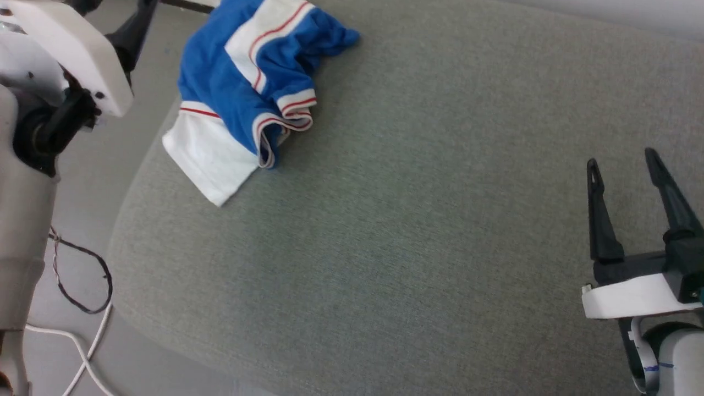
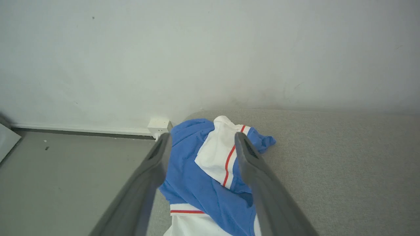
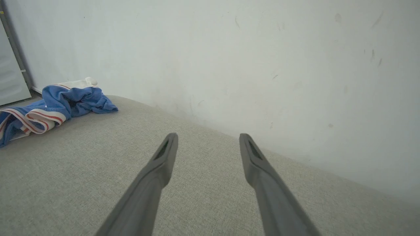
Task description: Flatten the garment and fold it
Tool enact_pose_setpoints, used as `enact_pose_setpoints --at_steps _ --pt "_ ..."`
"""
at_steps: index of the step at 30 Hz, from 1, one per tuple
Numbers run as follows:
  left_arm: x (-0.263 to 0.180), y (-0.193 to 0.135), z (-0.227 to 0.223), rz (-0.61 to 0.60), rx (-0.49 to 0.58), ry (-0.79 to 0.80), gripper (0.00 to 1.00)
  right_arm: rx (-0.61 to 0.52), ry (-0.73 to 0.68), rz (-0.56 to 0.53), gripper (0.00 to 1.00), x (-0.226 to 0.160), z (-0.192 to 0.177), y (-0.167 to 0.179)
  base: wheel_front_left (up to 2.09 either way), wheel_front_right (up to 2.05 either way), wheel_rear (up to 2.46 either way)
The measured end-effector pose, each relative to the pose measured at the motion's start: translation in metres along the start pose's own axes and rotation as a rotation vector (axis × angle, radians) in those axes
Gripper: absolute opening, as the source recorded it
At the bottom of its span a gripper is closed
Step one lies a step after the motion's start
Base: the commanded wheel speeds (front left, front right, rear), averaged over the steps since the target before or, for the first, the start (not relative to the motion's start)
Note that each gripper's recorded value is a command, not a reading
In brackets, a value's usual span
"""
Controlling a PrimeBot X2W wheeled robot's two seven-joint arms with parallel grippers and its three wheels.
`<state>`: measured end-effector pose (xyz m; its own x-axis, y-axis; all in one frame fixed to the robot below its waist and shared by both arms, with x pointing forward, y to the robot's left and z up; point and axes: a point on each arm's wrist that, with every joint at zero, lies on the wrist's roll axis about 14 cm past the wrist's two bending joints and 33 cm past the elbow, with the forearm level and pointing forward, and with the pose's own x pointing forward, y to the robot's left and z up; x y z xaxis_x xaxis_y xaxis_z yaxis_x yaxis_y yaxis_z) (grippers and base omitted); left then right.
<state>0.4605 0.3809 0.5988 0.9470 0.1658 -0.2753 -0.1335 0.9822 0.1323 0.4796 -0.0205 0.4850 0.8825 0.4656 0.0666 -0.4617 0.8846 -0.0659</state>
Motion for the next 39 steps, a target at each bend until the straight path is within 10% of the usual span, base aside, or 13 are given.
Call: enact_pose_setpoints --at_steps 18,19,21,22,39 --pt "0.069 -0.052 -0.185 0.000 -0.376 0.754 1.00 -0.072 0.120 -0.144 1.00 -0.016 -0.042 -0.063 0.00 0.00 0.00" --pt "0.072 -0.056 -0.189 -0.004 -0.386 0.765 0.91 -0.075 0.126 -0.150 1.00 -0.018 -0.043 -0.065 0.00 0.00 0.00" --pt "0.074 -0.063 -0.200 -0.016 -0.393 0.794 0.18 -0.079 0.137 -0.160 1.00 -0.020 -0.046 -0.069 0.00 0.00 0.00" --pt "0.074 -0.064 -0.204 -0.014 -0.391 0.804 0.00 -0.082 0.141 -0.164 1.00 -0.022 -0.047 -0.071 0.00 0.00 0.00" --pt "0.076 -0.046 -0.177 0.001 -0.362 0.644 0.00 -0.091 0.101 -0.184 1.00 -0.029 -0.027 -0.075 0.00 0.00 0.00"
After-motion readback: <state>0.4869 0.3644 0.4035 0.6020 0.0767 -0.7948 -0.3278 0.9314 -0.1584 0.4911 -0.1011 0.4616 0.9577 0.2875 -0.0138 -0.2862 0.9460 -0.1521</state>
